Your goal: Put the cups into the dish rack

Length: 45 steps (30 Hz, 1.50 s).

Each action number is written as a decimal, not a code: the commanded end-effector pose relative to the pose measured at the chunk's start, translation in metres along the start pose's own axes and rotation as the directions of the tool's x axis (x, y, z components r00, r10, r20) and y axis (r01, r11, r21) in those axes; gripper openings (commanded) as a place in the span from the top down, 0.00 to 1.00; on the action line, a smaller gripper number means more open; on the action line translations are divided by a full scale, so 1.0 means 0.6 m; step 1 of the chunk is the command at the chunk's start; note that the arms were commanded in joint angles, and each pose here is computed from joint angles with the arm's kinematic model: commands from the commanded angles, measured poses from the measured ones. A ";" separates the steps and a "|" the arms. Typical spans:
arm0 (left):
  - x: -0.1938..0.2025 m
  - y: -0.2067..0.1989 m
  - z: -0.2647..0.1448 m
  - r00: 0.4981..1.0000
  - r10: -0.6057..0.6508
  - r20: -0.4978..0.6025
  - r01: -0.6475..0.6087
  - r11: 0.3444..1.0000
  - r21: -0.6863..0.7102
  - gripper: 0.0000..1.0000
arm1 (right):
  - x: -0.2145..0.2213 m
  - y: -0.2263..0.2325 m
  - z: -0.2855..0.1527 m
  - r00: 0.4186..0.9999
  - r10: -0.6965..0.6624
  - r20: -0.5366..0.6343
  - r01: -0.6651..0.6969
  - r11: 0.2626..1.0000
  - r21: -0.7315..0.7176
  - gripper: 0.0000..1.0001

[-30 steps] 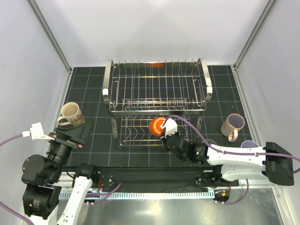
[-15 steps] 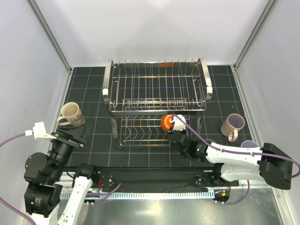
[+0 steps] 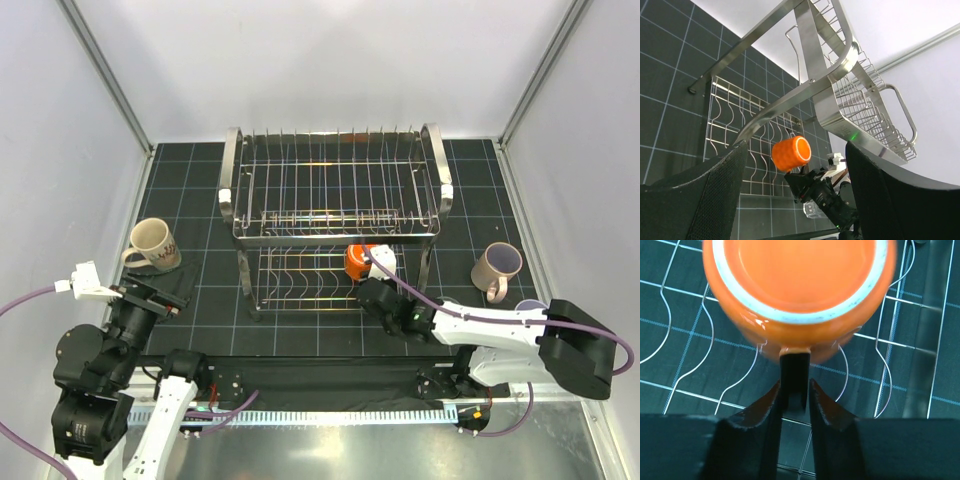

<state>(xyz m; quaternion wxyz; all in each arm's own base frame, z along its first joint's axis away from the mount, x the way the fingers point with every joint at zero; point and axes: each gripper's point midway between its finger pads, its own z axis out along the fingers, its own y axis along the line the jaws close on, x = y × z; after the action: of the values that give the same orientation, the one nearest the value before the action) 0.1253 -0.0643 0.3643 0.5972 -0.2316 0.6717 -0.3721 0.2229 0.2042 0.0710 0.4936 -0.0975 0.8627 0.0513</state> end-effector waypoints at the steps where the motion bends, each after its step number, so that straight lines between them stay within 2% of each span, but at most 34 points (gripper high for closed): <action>1: -0.009 -0.003 -0.011 0.999 0.030 0.024 -0.030 1.000 0.005 0.23 | -0.050 0.018 0.006 0.991 0.113 0.071 -0.114 0.994 -0.002 0.66; 4: -0.009 -0.003 -0.011 0.999 0.031 0.024 -0.031 1.000 0.005 0.23 | -0.047 0.018 0.008 0.991 0.110 0.070 -0.110 0.994 0.001 0.60; 10: -0.004 0.002 -0.010 0.999 0.032 0.014 -0.032 0.999 -0.004 0.23 | -0.054 0.022 0.009 0.991 0.108 0.081 -0.108 0.994 -0.007 0.60; 20: 0.002 0.024 -0.012 0.999 0.027 0.030 -0.027 0.999 -0.031 0.24 | -0.119 0.021 0.008 0.957 0.163 0.239 -0.159 0.987 -0.035 0.60; 25: -0.006 0.032 -0.022 0.997 0.021 0.073 -0.018 0.999 -0.043 0.25 | -0.146 0.001 0.036 0.936 0.184 0.299 -0.196 0.981 0.011 0.61; 32: 0.003 0.053 -0.025 0.998 0.030 0.054 -0.024 0.995 -0.098 0.25 | -0.138 -0.008 0.059 0.941 0.210 0.264 -0.214 0.977 -0.015 0.61; 37: 0.016 0.073 -0.019 0.999 0.024 0.046 -0.018 0.992 -0.123 0.25 | -0.123 -0.007 0.040 0.952 0.198 0.231 -0.189 0.980 -0.059 0.58; 40: 0.023 0.085 -0.012 0.999 0.022 0.040 -0.017 0.990 -0.139 0.26 | -0.112 -0.003 0.020 0.959 0.184 0.218 -0.168 0.982 -0.090 0.52; 45: 0.008 0.125 -0.016 0.995 0.047 0.092 -0.021 0.965 -0.263 0.28 | -0.085 0.015 -0.022 0.966 0.189 0.175 -0.158 0.972 -0.175 0.48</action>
<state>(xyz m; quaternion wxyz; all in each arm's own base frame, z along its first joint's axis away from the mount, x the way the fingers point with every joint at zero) 0.1248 -0.0374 0.3078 0.5872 -0.2910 0.6931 -0.3002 0.2505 0.2052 0.1095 0.5600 -0.0622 0.8172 0.1211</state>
